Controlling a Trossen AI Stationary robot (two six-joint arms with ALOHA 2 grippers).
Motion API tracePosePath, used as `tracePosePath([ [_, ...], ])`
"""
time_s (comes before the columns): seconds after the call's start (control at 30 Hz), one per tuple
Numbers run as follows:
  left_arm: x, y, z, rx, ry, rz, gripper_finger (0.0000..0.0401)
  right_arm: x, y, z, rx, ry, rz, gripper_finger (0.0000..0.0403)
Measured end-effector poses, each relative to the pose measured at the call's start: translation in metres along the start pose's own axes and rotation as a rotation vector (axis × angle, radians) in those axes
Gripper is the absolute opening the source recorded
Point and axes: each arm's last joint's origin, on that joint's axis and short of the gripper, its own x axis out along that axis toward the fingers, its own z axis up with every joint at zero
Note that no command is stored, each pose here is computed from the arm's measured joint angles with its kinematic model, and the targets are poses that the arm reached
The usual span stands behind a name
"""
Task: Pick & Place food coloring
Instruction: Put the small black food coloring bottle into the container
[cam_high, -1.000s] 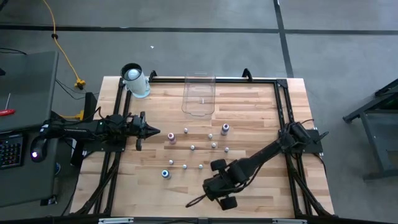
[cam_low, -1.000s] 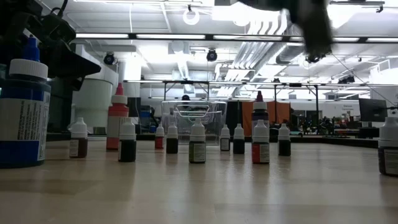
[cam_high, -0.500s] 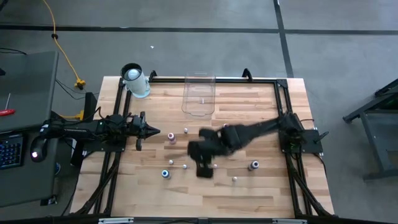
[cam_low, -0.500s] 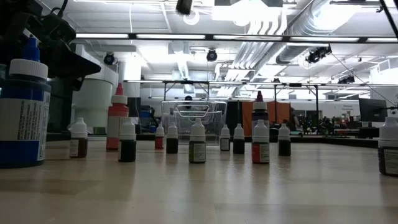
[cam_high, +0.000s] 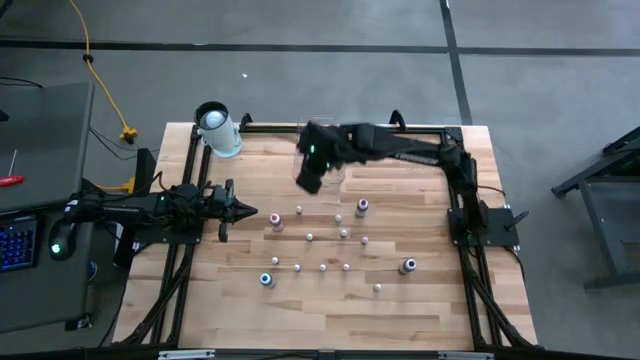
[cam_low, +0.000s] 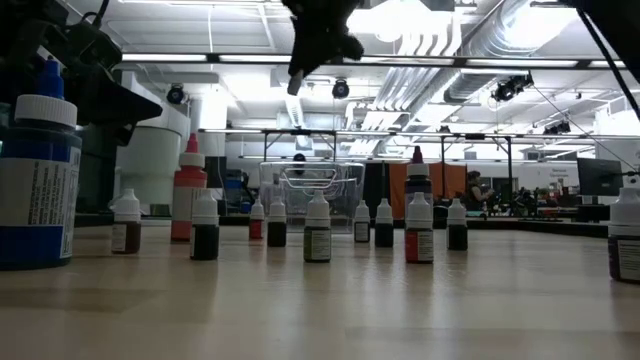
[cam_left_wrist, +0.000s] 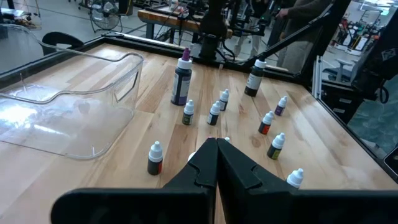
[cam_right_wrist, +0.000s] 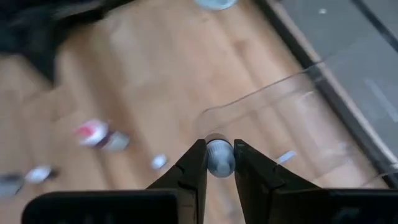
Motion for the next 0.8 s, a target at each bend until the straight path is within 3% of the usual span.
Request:
tracePosePath([
  [0.23,0.0,0.0,0.0,0.0,0.0,0.0,0.0001,0.046,-0.06,0.014,0.021,0.014,-0.012,0.0061],
  [0.47,0.0,0.0,0.0,0.0,0.0,0.0,0.0001,0.103,-0.113,0.005,0.014,0.132,-0.005,0.0065],
  [0.8,0.0,0.0,0.0,0.0,0.0,0.0,0.0001,0.147,-0.144,-0.001,0.011,0.118,0.021,0.006],
])
